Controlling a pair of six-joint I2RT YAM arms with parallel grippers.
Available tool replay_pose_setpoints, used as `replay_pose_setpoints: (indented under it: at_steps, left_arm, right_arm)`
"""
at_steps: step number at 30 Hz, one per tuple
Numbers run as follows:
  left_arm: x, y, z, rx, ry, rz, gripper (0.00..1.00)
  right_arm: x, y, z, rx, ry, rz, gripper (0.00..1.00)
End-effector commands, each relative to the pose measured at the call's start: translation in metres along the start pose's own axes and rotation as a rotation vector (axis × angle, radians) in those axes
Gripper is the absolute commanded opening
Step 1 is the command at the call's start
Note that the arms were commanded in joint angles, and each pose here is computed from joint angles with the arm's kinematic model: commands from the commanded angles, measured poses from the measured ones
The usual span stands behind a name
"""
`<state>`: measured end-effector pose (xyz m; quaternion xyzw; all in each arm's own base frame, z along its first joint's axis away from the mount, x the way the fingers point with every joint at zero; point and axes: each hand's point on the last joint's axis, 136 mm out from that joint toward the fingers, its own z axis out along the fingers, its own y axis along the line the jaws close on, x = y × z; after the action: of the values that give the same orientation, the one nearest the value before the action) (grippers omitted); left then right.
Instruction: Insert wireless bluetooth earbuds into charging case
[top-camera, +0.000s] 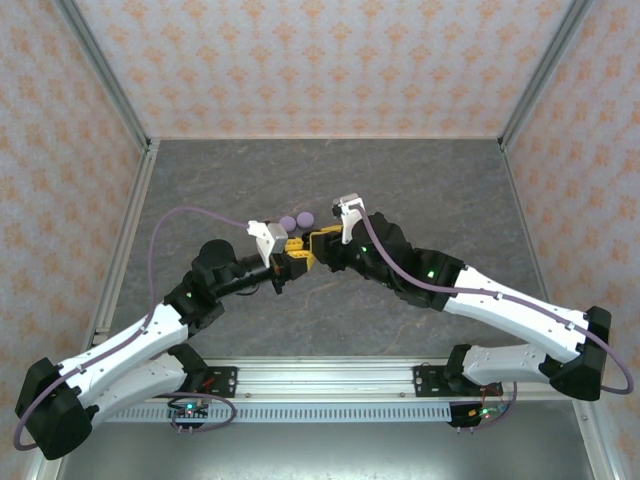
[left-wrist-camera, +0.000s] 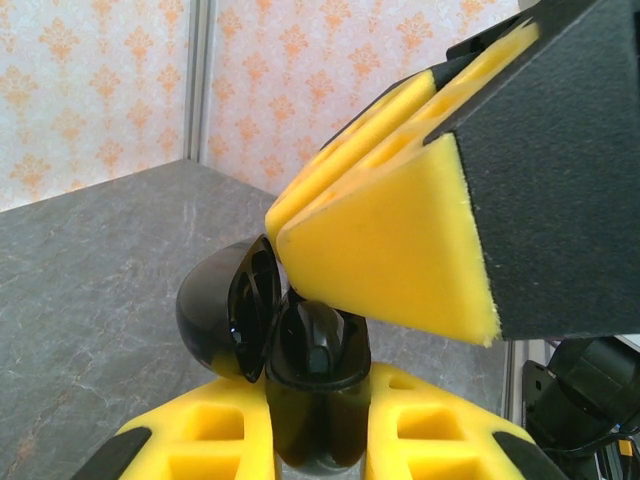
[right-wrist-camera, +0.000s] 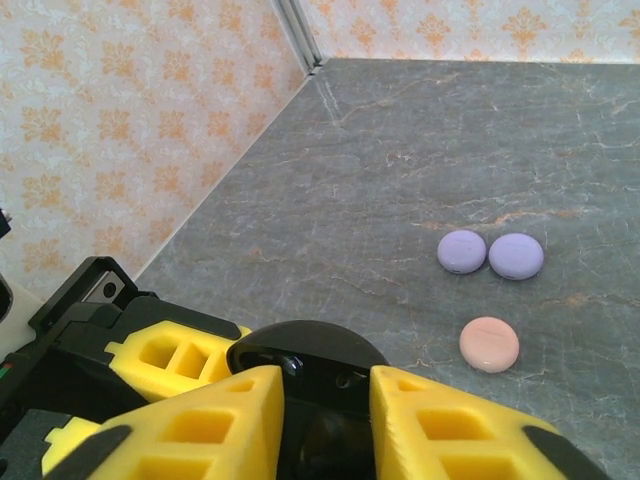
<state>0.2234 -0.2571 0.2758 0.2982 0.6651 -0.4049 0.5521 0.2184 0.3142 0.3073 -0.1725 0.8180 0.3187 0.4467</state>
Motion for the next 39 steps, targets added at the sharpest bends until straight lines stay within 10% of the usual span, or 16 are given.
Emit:
replay_pose_setpoints:
  at_steps: [1,17,39]
  left_arm:
    - [-0.023,-0.006,-0.004,0.013,-0.076,0.023,0.06]
    - [-0.032,-0.023,-0.007,0.100,-0.103,0.043,0.06]
    - [-0.030,-0.034,-0.005,0.155,-0.071,0.056,0.06]
  right_arm:
    - [-0.007,0.013,-0.008,-0.063,-0.005,0.005,0.33]
    - [-0.027,-0.006,-0.041,-0.277,0.014,0.081,0.71]
    - [-0.030,0.043,-0.039,-0.691,0.050,0.170,0.61]
